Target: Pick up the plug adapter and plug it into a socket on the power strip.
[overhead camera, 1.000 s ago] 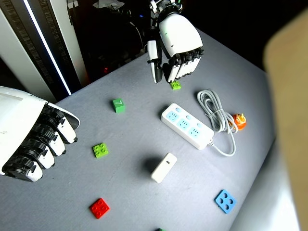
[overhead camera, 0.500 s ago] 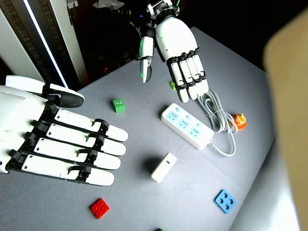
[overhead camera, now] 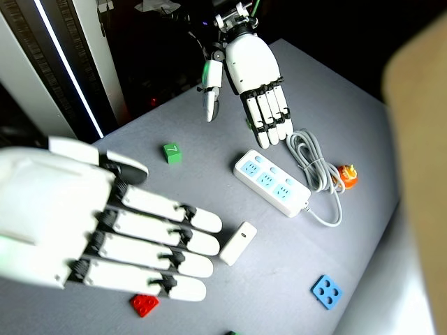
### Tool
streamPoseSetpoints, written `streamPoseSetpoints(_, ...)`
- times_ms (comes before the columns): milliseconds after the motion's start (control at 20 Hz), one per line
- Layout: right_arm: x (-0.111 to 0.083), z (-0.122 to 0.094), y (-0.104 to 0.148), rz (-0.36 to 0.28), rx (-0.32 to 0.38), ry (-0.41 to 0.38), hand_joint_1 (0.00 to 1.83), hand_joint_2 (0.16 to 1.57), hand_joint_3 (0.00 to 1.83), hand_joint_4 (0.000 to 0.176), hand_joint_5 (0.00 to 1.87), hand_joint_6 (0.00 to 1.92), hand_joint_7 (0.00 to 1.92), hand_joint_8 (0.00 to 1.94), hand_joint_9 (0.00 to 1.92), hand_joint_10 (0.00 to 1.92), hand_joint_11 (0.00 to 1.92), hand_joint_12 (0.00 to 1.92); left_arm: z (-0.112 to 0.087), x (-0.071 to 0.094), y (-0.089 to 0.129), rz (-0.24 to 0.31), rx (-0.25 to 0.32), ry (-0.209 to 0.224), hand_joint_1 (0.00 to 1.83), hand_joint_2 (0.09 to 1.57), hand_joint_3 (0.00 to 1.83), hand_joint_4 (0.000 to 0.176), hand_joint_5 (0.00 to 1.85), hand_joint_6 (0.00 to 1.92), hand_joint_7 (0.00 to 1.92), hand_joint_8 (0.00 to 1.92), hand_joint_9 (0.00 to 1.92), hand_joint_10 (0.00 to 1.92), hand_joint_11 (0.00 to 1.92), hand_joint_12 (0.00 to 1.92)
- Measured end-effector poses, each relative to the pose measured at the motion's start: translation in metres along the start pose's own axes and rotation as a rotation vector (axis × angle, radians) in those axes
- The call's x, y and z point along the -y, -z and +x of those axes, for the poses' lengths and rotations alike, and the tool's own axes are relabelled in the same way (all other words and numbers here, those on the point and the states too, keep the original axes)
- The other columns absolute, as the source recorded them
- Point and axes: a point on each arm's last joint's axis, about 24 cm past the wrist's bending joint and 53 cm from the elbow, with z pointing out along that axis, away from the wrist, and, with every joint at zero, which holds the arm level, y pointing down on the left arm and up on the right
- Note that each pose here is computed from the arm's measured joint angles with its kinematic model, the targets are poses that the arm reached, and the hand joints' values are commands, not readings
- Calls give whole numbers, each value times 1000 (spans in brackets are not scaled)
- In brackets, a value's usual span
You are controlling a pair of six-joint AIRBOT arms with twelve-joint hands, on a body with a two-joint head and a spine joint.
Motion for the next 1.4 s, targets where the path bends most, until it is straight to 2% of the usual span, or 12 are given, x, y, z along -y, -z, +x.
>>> streamPoseSetpoints(100,-3,13,-18,0,-55,-20,993,968,0,0,0,0,0,0,0,0,9,4,10,-3,1,-5,-38,-3,0,1241,12,0,0,0,0,0,0,0,0,0)
streamPoseSetpoints(200,-3,19,-31,10,-90,-107,1014,990,0,0,5,2,0,0,0,0,40,20,16,-2,0,-3,-53,1,0,1246,13,0,0,0,0,0,0,0,0,0)
streamPoseSetpoints(300,1,18,-44,25,-98,-187,1041,1026,8,0,16,5,0,0,0,0,52,30,26,-1,0,0,-73,6,0,1256,16,0,27,11,9,3,0,0,0,0)
streamPoseSetpoints(450,11,26,-61,65,-130,-301,1019,1030,6,0,42,10,8,2,0,0,55,44,48,3,-5,7,-123,56,0,1264,17,0,1,0,0,0,0,0,0,0)
streamPoseSetpoints(500,14,28,-68,79,-140,-347,1025,1044,0,0,47,2,6,0,0,0,10,157,52,7,-8,21,-128,57,0,1261,13,0,15,6,4,1,0,0,0,0)
streamPoseSetpoints(600,14,31,-76,87,-148,-374,1027,1041,0,0,52,1,10,1,0,0,1,204,55,9,-11,26,-134,60,0,1258,11,0,12,4,4,1,0,0,0,0)
streamPoseSetpoints(800,19,33,-95,101,-149,-380,1008,1043,0,0,48,1,6,2,0,0,0,196,64,10,-14,17,-146,80,0,1254,7,0,24,7,2,0,0,0,0,0)
streamPoseSetpoints(1050,17,48,-113,108,-174,-378,1028,1033,0,0,58,1,14,0,1,0,0,211,55,0,-20,-13,-117,75,0,1262,8,0,27,5,9,4,0,0,0,0)
streamPoseSetpoints(1250,15,56,-123,103,-176,-377,1019,1039,0,0,56,3,5,1,0,0,0,179,59,-4,-21,-29,-119,82,0,1263,7,0,21,1,0,0,0,0,0,0)
streamPoseSetpoints(1400,15,55,-128,100,-165,-375,1009,1039,1,0,72,3,20,2,14,3,0,272,59,-4,-25,-32,-113,84,0,1263,6,0,36,7,16,6,0,0,0,0)
